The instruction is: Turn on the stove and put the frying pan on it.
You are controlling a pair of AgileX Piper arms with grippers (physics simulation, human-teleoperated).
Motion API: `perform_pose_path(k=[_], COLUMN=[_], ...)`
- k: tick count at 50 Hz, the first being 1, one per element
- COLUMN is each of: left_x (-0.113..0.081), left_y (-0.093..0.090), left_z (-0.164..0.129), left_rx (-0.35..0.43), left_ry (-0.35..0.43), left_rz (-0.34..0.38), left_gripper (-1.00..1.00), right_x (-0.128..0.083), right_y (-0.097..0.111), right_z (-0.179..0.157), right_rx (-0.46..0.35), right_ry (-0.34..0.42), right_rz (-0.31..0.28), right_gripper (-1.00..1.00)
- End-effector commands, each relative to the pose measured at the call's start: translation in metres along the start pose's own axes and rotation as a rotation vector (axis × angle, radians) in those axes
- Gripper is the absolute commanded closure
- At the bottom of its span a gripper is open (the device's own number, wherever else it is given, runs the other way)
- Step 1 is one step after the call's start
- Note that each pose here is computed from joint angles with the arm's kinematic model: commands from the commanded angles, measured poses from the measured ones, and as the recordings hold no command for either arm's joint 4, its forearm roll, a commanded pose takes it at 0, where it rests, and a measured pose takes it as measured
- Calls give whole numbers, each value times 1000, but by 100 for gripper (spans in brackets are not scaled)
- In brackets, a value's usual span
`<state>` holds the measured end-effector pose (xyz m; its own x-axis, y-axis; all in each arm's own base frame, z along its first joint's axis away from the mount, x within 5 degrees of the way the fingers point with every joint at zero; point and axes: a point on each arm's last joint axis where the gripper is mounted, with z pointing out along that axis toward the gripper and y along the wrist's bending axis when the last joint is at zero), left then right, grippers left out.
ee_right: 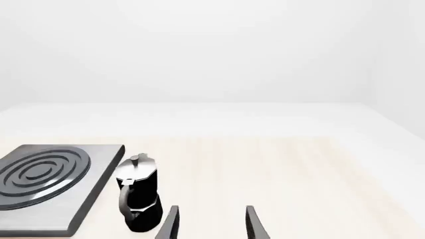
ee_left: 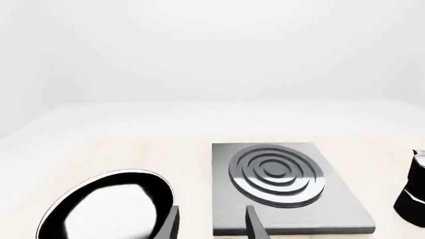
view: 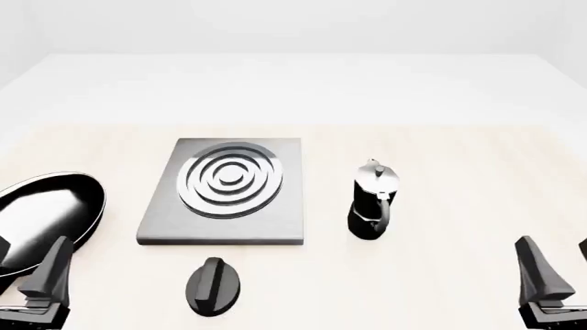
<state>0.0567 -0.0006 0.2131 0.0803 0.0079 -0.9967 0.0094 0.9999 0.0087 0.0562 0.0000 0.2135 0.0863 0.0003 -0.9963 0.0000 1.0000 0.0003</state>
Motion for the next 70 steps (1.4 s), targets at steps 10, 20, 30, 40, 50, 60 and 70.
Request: perform_pose_path(k=[10,20,30,40,50,60,70], left_x=[-6,-23,-31,-42,-34,-21,4], left_y=[-7,-13,-17,-22,-34,-43,-57], left_z=[4,6,3,3,9,16,25], left_rx=[120,226,305,387,482,525,562], left_ry=[96,188,286,366,448,485,539], left_rz=[17,89,96,70,12,-27,-61], left_gripper=[-100,-100,-100,-100,-100,-100,-100], right_x=[0,0,0,-1,-1,-1,0], right_y=[0,0,0,0,0,0,0], right_z=[0,0,0,0,0,0,0], right_rx=[0,0,0,0,0,0,-1], right_ry=[3,3,2,2,1,1,1], right_rz=[1,1,0,0,0,0,0], right_gripper=[-100,-100,-100,-100,-100,-100,-100])
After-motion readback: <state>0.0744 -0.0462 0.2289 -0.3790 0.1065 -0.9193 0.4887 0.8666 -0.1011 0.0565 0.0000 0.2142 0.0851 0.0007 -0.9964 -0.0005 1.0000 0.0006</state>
